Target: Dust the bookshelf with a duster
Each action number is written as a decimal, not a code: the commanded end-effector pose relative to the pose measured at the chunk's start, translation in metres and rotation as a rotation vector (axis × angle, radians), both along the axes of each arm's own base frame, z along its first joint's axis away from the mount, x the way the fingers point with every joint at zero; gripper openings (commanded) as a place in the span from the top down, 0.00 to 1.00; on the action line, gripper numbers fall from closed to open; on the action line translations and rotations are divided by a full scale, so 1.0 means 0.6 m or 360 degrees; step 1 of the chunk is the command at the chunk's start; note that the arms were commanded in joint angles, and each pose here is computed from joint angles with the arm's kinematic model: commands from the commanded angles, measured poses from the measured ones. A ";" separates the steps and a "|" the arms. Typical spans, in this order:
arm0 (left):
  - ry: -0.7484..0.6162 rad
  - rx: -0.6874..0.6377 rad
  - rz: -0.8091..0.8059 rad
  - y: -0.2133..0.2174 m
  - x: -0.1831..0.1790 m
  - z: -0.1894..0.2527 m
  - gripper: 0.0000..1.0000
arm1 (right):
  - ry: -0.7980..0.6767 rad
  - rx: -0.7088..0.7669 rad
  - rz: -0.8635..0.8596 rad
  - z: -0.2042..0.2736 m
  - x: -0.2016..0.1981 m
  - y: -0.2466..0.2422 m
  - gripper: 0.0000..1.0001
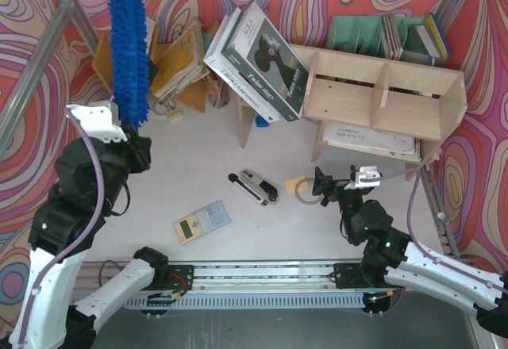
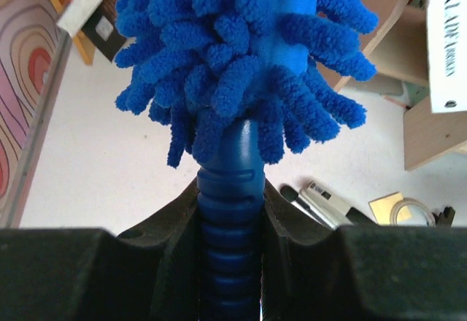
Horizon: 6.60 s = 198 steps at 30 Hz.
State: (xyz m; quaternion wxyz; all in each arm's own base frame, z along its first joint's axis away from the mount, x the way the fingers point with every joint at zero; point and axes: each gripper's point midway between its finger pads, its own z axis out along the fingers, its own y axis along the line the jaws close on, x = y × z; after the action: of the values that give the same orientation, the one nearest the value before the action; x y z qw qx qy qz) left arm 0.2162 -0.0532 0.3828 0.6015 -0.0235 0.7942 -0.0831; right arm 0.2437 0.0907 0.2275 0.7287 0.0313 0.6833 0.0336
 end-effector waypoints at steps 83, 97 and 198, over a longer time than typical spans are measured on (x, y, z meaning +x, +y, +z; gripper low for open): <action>0.0521 0.0711 -0.0486 -0.509 -0.026 -0.102 1.00 | -0.0047 0.0093 -0.0066 0.024 -0.002 -0.016 0.01; 0.0407 0.0702 -0.0771 -0.586 -0.068 -0.094 1.00 | -0.0047 0.0087 -0.0067 0.024 -0.001 -0.016 0.01; 0.0139 0.0920 -0.1221 -0.618 -0.023 -0.059 1.00 | 0.0140 0.0498 -0.0892 -0.005 -0.088 -0.198 0.01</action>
State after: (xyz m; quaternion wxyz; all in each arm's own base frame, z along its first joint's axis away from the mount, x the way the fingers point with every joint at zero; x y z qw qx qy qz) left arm 0.1987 -0.4168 0.3467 0.4798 0.4324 0.7606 -0.0658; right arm 0.2042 -0.0024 0.2350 0.6677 0.2863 0.6865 -0.0301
